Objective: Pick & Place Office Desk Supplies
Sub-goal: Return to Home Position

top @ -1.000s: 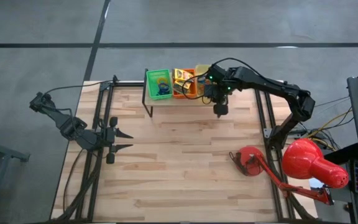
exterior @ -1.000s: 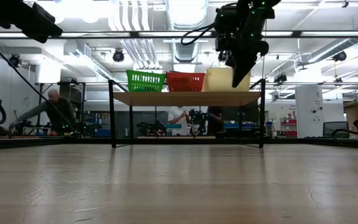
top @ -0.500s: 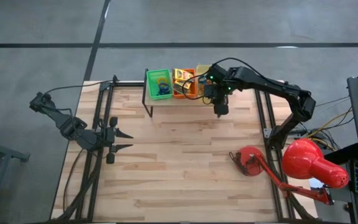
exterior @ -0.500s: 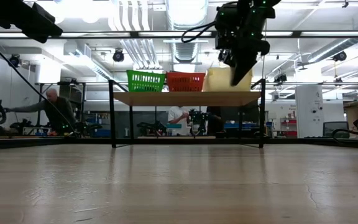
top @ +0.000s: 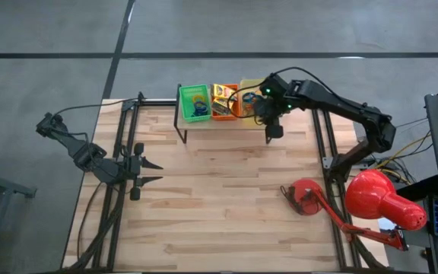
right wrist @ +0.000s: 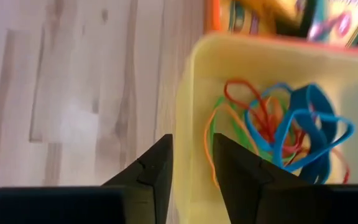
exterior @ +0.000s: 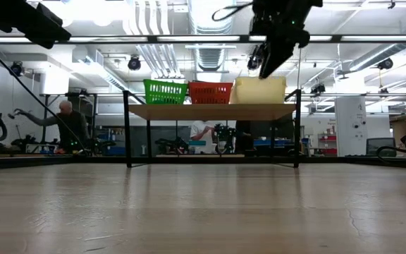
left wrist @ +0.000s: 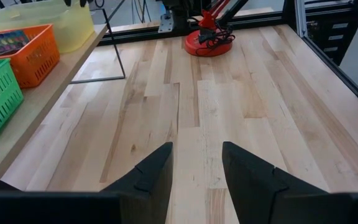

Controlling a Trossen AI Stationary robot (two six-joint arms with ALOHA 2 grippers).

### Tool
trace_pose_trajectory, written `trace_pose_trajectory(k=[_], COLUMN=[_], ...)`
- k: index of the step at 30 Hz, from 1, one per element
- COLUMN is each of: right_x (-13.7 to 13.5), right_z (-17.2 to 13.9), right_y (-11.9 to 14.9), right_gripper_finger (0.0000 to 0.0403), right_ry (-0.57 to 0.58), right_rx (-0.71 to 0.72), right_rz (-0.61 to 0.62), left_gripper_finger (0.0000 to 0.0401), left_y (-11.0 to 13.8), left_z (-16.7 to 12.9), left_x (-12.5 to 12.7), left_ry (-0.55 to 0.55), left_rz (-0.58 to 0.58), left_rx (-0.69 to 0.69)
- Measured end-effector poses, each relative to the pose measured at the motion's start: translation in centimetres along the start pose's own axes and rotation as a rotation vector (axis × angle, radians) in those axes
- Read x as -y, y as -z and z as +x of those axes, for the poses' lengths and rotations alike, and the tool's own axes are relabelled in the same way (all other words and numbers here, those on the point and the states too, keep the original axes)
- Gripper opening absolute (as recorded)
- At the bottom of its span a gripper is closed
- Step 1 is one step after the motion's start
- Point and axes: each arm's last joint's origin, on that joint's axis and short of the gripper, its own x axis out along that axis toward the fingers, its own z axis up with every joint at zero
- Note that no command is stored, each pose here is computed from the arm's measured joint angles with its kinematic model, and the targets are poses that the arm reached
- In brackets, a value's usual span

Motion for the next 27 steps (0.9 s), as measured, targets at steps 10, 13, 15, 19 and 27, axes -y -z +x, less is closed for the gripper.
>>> trace_pose_trajectory(k=[10, 13, 15, 19, 27], right_x=[-1.1, -1.8, -2.4, -3.8, -6.7], right_z=[-3.6, -4.5, -5.2, -6.1, -7.5], right_y=[-0.7, -0.8, -0.9, -1.3, -2.2], right_gripper_finger=[0.01, 0.0102, 0.0099, 0.0086, 0.0044], right_ry=[0.058, 0.025, 0.006, -0.006, -0.078], right_rx=[0.175, 0.226, 0.254, 0.294, 0.363], right_rz=[-0.012, -0.031, -0.047, -0.074, -0.018], left_gripper_finger=[0.0141, 0.0141, 0.0141, 0.0141, 0.0141], left_y=[0.0, 0.0, 0.0, 0.0, 0.0], left_z=[0.0, 0.0, 0.0, 0.0, 0.0], left_x=[0.0, 0.0, 0.0, 0.0, 0.0], left_ry=[0.001, 0.0, 0.0, 0.0, 0.0], left_rz=[0.0, 0.0, 0.0, 0.0, 0.0], left_rx=[0.0, 0.0, 0.0, 0.0, 0.0])
